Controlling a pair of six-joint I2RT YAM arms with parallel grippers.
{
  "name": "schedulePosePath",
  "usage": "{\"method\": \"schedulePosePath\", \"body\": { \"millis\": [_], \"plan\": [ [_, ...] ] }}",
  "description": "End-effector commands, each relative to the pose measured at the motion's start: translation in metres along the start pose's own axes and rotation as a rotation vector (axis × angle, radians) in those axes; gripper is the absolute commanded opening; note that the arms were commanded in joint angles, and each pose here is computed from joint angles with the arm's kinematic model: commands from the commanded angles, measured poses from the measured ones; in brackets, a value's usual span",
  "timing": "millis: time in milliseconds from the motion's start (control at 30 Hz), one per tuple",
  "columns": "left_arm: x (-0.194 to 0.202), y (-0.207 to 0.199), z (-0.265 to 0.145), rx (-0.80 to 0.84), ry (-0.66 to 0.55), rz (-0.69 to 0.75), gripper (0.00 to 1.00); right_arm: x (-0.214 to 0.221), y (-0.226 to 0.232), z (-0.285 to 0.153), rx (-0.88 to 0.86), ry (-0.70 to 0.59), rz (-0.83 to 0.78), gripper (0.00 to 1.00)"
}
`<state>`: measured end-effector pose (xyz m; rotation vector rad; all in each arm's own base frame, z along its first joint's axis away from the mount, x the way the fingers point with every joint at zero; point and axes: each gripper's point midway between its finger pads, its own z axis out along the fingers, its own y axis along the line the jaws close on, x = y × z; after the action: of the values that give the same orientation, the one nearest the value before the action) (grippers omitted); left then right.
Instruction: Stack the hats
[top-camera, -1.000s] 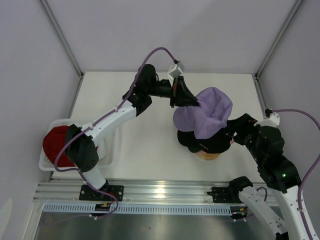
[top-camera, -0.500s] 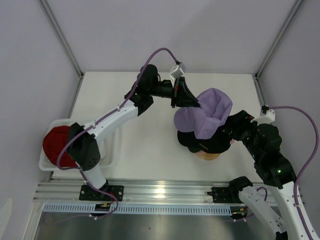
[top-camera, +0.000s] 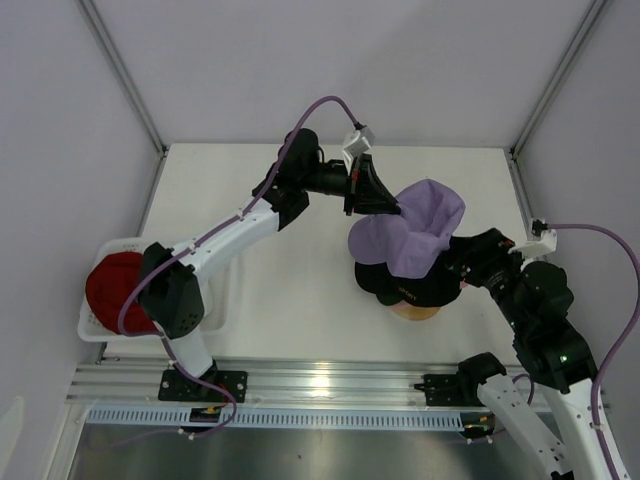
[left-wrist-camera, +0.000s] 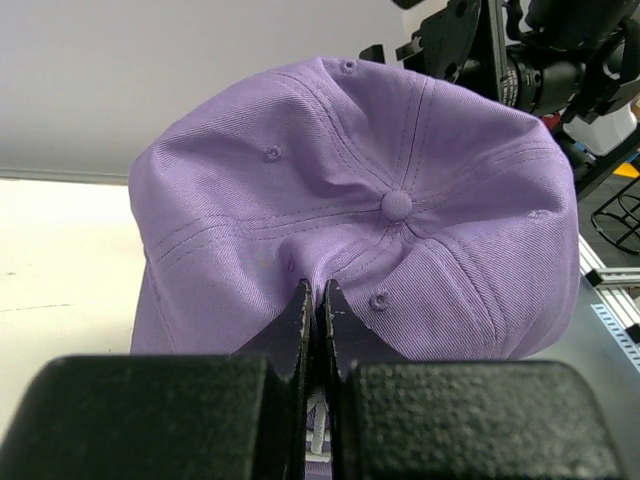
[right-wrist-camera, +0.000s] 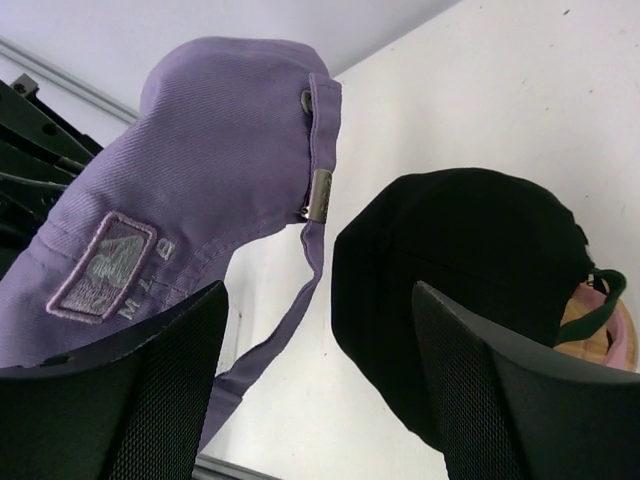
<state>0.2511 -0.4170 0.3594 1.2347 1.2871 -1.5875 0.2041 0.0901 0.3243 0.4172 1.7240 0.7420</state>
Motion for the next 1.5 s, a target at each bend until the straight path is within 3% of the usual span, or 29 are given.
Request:
{"method": "schedulePosePath", "body": {
  "millis": [0, 67, 167, 200, 267, 300, 367, 600, 1033, 1267, 1467],
  "plan": [
    [-0.024, -0.012, 0.004, 0.053, -0.037, 0.105, 0.01, 0.005, 0.012, 0.012, -0.061, 0.023, 0.024, 0.77],
    [-0.026, -0.014, 0.004, 0.058, -0.041, 0.100, 0.01, 0.013, 0.009, 0.020, -0.055, 0.047, 0.024, 0.75],
    [-0.027, -0.015, 0.004, 0.060, -0.046, 0.102, 0.01, 0.026, 0.000, 0.032, -0.012, 0.101, 0.015, 0.51],
    [-0.027, -0.015, 0.004, 0.061, -0.045, 0.102, 0.01, 0.027, -0.004, 0.034, 0.006, 0.106, 0.006, 0.36],
    [-0.026, -0.015, 0.004, 0.061, -0.045, 0.104, 0.01, 0.029, -0.010, 0.035, 0.042, 0.120, 0.001, 0.22],
    [-0.026, -0.014, 0.004, 0.057, -0.043, 0.106, 0.01, 0.026, -0.013, 0.035, 0.065, 0.107, -0.003, 0.09],
    [-0.025, -0.011, 0.003, 0.037, -0.040, 0.110, 0.01, 0.019, -0.017, 0.027, 0.099, 0.092, -0.013, 0.01],
    [-0.012, 0.020, -0.001, -0.110, 0.038, 0.173, 0.01, -0.012, -0.042, -0.008, 0.280, 0.010, -0.087, 0.00],
    [0.057, 0.083, 0.003, -0.223, 0.178, 0.100, 0.01, 0.036, -0.110, -0.027, 0.569, 0.163, -0.100, 0.00],
    [0.089, 0.091, -0.001, -0.244, 0.212, 0.070, 0.01, 0.039, -0.117, -0.032, 0.610, 0.163, -0.080, 0.00],
    [0.110, 0.090, -0.006, -0.253, 0.244, 0.029, 0.01, 0.055, -0.128, -0.034, 0.676, 0.248, -0.085, 0.00]
  ]
}}
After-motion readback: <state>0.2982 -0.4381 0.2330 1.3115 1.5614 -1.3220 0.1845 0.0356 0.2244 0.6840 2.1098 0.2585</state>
